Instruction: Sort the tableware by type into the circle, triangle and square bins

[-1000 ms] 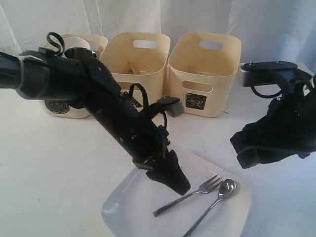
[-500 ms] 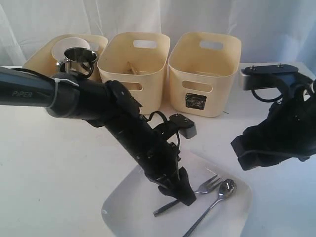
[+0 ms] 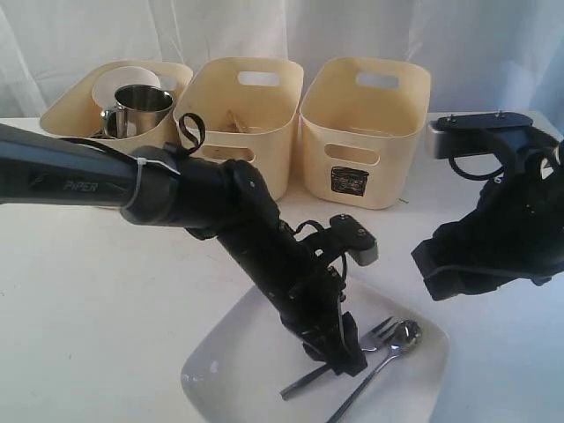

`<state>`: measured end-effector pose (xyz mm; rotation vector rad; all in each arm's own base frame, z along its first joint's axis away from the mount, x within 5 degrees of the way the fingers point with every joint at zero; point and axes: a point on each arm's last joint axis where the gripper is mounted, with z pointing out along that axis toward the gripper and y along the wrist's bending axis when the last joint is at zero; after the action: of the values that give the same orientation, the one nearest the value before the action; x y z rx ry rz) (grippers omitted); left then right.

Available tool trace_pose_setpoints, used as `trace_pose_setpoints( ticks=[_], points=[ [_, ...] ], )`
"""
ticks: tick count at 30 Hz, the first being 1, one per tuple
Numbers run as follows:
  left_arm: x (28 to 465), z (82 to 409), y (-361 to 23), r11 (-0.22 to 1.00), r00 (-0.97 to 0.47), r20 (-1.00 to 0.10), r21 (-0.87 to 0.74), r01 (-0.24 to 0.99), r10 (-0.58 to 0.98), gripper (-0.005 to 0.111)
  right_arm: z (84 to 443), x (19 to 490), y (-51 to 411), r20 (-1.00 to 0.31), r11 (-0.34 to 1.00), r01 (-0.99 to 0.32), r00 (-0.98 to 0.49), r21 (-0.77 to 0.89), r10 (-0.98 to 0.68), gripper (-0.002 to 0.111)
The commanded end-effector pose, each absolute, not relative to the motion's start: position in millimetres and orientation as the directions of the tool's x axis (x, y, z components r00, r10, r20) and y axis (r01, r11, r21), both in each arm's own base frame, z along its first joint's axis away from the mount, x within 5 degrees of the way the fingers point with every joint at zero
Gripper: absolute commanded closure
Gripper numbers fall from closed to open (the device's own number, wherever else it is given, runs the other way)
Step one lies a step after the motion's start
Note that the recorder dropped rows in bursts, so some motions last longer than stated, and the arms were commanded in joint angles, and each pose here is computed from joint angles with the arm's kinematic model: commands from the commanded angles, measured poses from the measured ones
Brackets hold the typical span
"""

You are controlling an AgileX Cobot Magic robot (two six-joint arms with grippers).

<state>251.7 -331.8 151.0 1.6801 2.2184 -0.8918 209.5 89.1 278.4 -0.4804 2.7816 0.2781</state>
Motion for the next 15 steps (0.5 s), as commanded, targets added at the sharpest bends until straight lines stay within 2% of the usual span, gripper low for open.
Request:
trace_pose_setpoints(
  ticks=[1,6,15],
  points=[
    [250,141,-328,0.164,-0.272,-0.444,-0.266,0.95,0.854,0.06,279,208,88,-0.334,0.926,-0.353,-0.896,0.134,-0.293,0.053],
    [246,136,-327,0.124,-0.185,-0.385,-0.178,0.976,0.904,0.073,279,208,88,-0.334,0.926,-0.353,-0.896,0.134,-0.293,0.053],
    [237,135,-332,0.075,-0.129,-0.371,-0.155,0.985,0.92,0.073,279,208,88,-0.334,0.926,-0.353,-0.896,0.134,-0.293,0.053]
  ],
)
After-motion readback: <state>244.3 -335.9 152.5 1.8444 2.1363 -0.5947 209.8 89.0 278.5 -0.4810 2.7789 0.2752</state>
